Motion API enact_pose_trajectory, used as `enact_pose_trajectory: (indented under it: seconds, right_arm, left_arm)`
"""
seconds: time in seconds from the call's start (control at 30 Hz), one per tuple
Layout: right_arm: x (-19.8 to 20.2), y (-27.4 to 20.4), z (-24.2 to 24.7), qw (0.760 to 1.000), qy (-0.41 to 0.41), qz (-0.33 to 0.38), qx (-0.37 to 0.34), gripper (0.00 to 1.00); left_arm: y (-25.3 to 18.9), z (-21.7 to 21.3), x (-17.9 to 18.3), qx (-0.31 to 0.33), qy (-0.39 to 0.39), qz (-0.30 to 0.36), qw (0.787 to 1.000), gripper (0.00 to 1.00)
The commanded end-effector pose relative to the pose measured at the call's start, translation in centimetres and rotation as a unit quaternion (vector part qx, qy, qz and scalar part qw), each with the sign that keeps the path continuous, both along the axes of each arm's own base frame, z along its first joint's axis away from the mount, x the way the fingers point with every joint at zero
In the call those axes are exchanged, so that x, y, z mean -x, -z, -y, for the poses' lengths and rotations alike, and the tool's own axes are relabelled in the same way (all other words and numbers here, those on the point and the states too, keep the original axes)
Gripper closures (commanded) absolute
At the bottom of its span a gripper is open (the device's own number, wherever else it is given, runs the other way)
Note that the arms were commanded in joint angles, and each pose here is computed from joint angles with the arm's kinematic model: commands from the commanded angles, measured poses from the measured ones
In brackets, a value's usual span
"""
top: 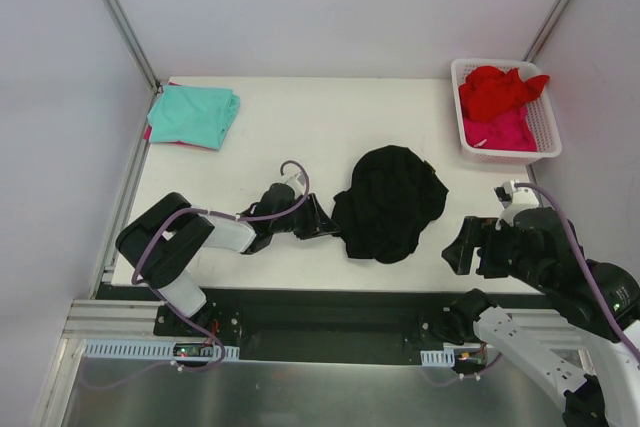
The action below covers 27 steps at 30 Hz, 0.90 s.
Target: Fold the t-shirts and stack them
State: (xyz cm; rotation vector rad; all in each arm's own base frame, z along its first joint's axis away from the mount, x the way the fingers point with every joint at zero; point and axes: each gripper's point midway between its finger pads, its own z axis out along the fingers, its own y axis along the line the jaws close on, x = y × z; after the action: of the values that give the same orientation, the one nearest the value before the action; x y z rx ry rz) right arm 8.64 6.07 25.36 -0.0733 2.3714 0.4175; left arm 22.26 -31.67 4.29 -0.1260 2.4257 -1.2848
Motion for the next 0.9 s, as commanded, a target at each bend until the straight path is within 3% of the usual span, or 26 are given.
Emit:
enact_pose_trajectory:
  seconds: [0.0,0.1,0.2,0.23,0.33,0.5,0.63,0.67,0.73,0.77,0.83,0.87]
  right_arm:
    - [1.0,-0.1,0.8,1.0,0.004,-0.006,0.004,0.17]
    - [0.9,0.0,0.8,1.0,0.006,-0.007,0.005,0.17]
    - [0.7,0.4,0.6,1.0,0.005,-0.006,0.003,0.16]
    - [0.7,0.4,0.5,1.0,0.003,-0.005,0.001,0.17]
    - [0.4,0.6,0.2,1.0,0.001,-0.001,-0.002,0.16]
    - [-0.4,1.2,-0.1,1.0,0.002,0.008,-0.002,0.16]
    - [-1.1,1.9,-0.6,1.0,0.005,0.013,-0.007,0.16]
    - [-1.3,1.8,-0.8,1.0,0.003,0.018,-0.012,0.16]
    - [-1.4,1.7,-0.7,1.0,0.006,0.024,-0.012,0.16]
    - [-1.4,1.6,-0.7,1.0,0.005,0.024,-0.012,0.16]
    - [-1.4,1.8,-0.8,1.0,0.005,0.02,-0.012,0.16]
    - [-1.4,1.9,-0.8,1.0,0.006,0.021,-0.014,0.16]
  left_arm:
    - [-1.2,0.4,-0.6,0.023,0.003,0.015,1.0,0.72]
    - [-2.2,0.3,-0.8,0.021,-0.002,0.022,1.0,0.76]
    - [-3.6,-0.5,-1.1,-0.01,-0.009,0.036,0.999,0.9]
    - [-4.4,-1.1,-0.9,-0.022,-0.011,0.035,0.999,1.0]
    - [-7.2,-1.9,-1.3,-0.047,-0.019,0.055,0.997,1.0]
    - [-16.6,-1.0,-3.2,-0.034,-0.01,0.124,0.992,1.0]
    - [-22.2,-1.0,-4.4,-0.045,-0.011,0.138,0.989,1.0]
    - [-25.5,-0.8,-4.9,-0.034,-0.016,0.158,0.987,1.0]
    - [-26.8,-1.1,-5.1,-0.055,-0.013,0.157,0.986,1.0]
    - [-30.5,-1.1,-5.5,-0.037,-0.022,0.184,0.982,1.0]
    - [-31.9,-1.4,-5.6,-0.051,-0.022,0.184,0.981,1.0]
    - [-35.6,-1.5,-5.7,-0.031,-0.031,0.209,0.977,1.0]
